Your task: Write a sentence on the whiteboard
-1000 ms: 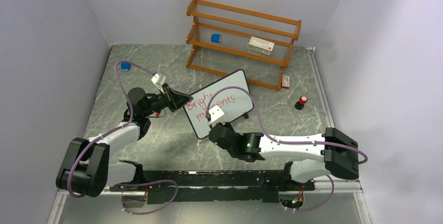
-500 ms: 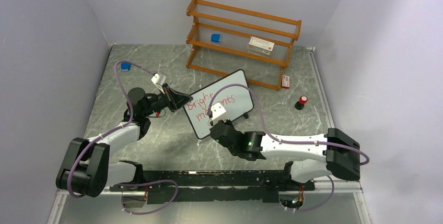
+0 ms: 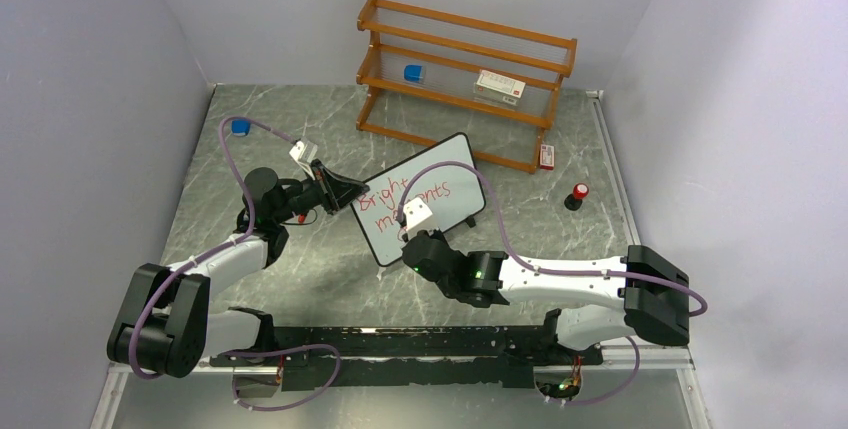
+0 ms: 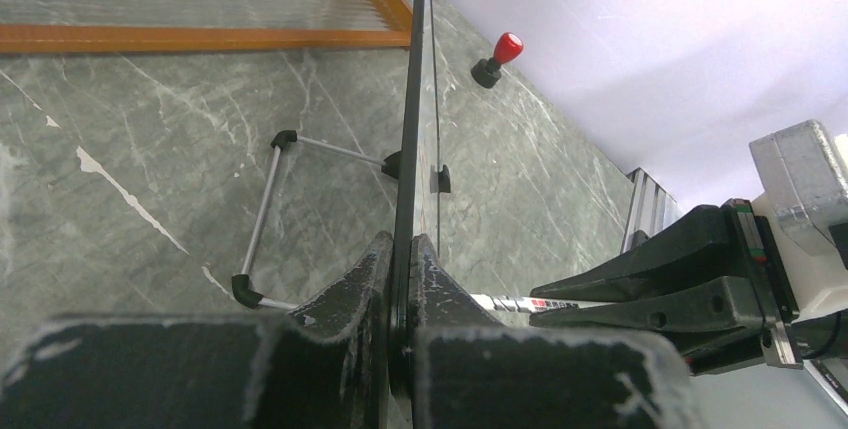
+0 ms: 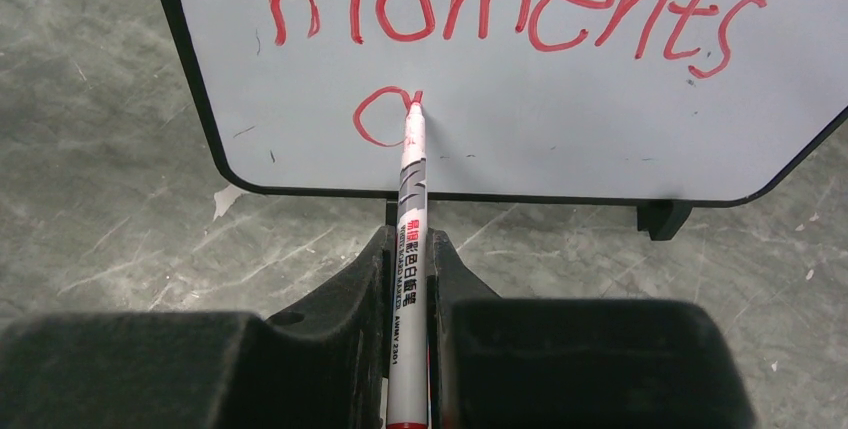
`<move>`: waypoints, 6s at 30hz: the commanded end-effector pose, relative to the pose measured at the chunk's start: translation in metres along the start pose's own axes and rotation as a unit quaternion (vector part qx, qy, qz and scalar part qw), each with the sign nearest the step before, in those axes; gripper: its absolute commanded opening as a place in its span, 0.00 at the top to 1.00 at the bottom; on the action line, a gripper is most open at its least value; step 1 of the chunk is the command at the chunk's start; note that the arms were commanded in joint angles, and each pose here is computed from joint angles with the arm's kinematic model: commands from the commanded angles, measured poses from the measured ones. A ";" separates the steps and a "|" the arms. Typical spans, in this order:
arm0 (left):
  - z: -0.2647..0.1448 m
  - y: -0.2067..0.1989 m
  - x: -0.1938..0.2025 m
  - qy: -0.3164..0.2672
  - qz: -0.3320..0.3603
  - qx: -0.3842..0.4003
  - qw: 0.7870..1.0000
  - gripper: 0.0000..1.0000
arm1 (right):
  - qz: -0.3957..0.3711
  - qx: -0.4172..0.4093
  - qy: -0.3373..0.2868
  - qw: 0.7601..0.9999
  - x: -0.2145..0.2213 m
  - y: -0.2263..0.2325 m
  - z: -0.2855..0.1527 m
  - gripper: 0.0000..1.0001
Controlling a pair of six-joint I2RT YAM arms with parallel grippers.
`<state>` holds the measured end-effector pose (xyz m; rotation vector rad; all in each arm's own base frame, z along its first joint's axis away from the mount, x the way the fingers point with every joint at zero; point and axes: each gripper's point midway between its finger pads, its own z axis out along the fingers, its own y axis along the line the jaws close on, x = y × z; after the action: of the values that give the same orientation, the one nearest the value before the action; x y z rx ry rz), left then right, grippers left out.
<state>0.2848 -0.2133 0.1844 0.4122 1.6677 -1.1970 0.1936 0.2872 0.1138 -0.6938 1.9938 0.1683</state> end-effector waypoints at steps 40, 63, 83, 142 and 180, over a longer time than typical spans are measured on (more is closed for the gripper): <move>0.001 0.003 0.005 0.012 0.008 -0.006 1.000 0.95 | 0.041 0.021 -0.038 0.998 -0.032 -0.018 -0.006 1.00; 0.002 0.003 0.005 0.013 0.007 -0.007 1.000 0.95 | 0.044 0.006 -0.032 0.999 -0.034 -0.013 0.002 1.00; 0.001 0.004 0.005 0.013 0.005 -0.010 1.000 0.95 | 0.030 0.002 0.038 0.999 0.012 -0.013 0.001 1.00; 0.001 0.004 0.006 0.015 0.005 -0.010 1.000 0.95 | 0.057 0.039 0.015 0.997 0.006 -0.034 0.003 1.00; 0.002 0.005 0.005 0.016 0.006 -0.012 1.000 0.95 | 0.070 0.010 0.002 0.997 0.003 -0.039 -0.001 1.00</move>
<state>0.2855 -0.2133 0.1835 0.4107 1.6720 -1.1908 0.2094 0.2473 0.1194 -0.5437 2.0593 0.2059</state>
